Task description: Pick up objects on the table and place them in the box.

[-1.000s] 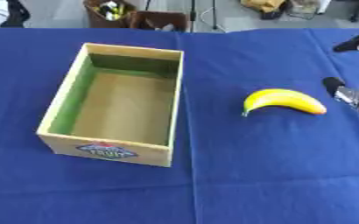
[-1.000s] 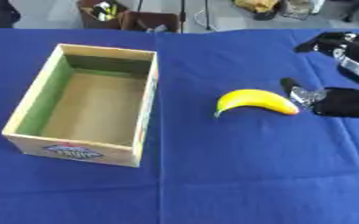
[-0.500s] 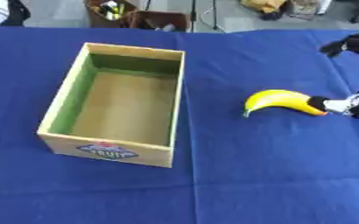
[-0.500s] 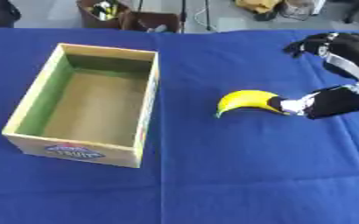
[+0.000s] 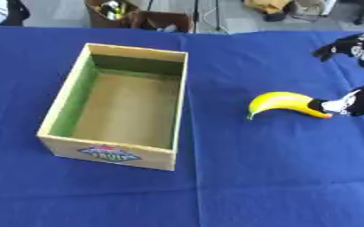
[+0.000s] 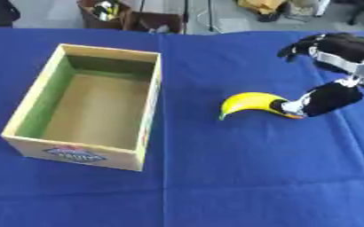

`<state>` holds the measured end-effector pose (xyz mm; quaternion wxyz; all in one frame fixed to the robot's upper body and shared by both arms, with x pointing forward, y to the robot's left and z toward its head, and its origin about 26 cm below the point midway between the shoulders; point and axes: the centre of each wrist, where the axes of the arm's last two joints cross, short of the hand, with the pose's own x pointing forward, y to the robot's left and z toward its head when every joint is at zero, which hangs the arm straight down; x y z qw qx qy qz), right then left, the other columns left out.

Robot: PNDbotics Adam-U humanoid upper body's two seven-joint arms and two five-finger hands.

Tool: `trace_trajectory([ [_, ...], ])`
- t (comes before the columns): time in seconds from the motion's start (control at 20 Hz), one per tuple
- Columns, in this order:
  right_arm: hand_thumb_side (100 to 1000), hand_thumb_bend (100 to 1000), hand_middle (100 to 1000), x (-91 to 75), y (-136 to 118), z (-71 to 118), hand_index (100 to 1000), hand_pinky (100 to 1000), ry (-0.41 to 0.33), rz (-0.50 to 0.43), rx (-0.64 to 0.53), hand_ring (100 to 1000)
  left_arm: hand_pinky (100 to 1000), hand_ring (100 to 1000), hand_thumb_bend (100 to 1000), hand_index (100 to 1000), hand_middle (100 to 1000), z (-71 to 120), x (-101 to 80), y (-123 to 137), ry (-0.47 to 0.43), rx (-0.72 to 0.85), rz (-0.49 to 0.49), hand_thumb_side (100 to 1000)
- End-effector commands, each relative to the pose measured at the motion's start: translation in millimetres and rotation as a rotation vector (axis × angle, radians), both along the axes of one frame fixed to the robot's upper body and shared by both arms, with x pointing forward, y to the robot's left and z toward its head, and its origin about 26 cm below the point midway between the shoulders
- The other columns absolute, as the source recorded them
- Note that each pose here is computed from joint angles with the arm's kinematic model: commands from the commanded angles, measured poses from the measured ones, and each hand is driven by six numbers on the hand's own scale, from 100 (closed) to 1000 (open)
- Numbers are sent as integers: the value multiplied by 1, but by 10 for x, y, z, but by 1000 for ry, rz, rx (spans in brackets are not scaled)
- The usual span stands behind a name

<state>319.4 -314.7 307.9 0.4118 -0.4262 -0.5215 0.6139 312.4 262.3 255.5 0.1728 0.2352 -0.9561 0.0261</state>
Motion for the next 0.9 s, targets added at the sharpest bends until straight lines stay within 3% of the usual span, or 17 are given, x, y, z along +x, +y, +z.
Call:
trace_trajectory([
  [0.05,512,435,789,2,-10,131,895,839,-4,-15,-34,902,561,696,100,913,759,90,-33,-12,-31,19,-9,1000],
  [0.9,505,404,759,218,65,-15,862,834,74,0,-77,893,559,688,100,913,758,102,-29,-29,-35,10,-16,1000],
])
